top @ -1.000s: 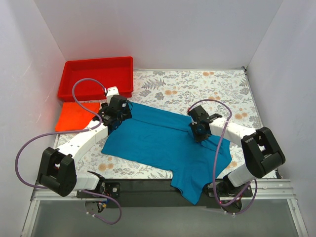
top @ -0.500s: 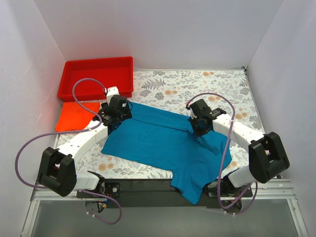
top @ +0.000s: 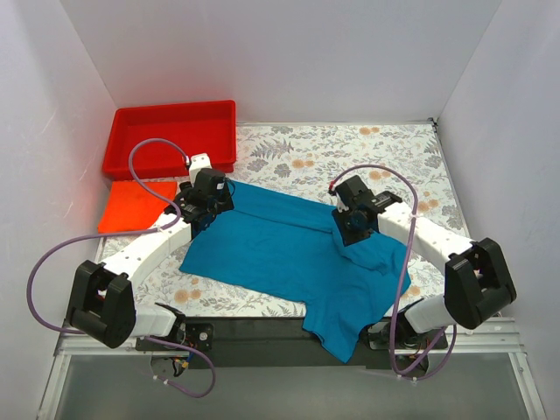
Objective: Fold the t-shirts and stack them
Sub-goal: Fold the tshirt
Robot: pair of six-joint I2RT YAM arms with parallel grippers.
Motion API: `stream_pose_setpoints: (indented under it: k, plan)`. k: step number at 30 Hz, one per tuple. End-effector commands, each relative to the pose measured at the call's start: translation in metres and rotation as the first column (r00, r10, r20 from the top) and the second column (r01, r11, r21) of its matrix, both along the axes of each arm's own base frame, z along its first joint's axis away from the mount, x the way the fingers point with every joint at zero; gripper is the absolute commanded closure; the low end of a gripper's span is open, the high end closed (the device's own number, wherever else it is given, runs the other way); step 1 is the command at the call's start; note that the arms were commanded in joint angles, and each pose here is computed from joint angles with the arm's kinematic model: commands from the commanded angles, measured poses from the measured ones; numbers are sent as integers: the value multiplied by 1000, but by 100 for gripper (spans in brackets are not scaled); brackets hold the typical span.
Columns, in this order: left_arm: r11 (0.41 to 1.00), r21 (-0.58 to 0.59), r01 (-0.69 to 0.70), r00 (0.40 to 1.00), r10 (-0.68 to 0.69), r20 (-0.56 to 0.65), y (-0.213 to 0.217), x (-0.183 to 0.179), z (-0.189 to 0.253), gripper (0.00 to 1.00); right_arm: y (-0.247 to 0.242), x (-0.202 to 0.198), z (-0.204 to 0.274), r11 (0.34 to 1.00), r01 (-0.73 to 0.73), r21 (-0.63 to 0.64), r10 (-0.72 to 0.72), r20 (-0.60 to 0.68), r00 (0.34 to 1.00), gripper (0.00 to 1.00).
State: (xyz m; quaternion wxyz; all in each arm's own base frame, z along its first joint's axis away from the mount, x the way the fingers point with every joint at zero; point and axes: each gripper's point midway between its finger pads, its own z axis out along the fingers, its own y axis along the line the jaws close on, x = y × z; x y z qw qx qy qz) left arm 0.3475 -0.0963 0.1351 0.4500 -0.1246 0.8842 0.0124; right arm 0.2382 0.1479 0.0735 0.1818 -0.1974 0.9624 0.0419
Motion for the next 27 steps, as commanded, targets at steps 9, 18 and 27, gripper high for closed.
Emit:
stream_pose_setpoints:
  k: [9, 18, 27]
  plan:
    - [1000, 4, -2, 1000, 2, 15, 2, 3, 2, 34, 25, 5, -24, 999, -50, 1, 50, 14, 999, 66]
    - [1000, 3, 2, 1000, -2, 13, 1, 3, 2, 34, 16, 4, -51, 997, -37, -65, 35, -22, 999, 68]
    - [1000, 3, 11, 1000, -11, 4, -1, 3, 0, 34, 16, 1, -49, 996, -61, -71, 59, -37, 998, 99]
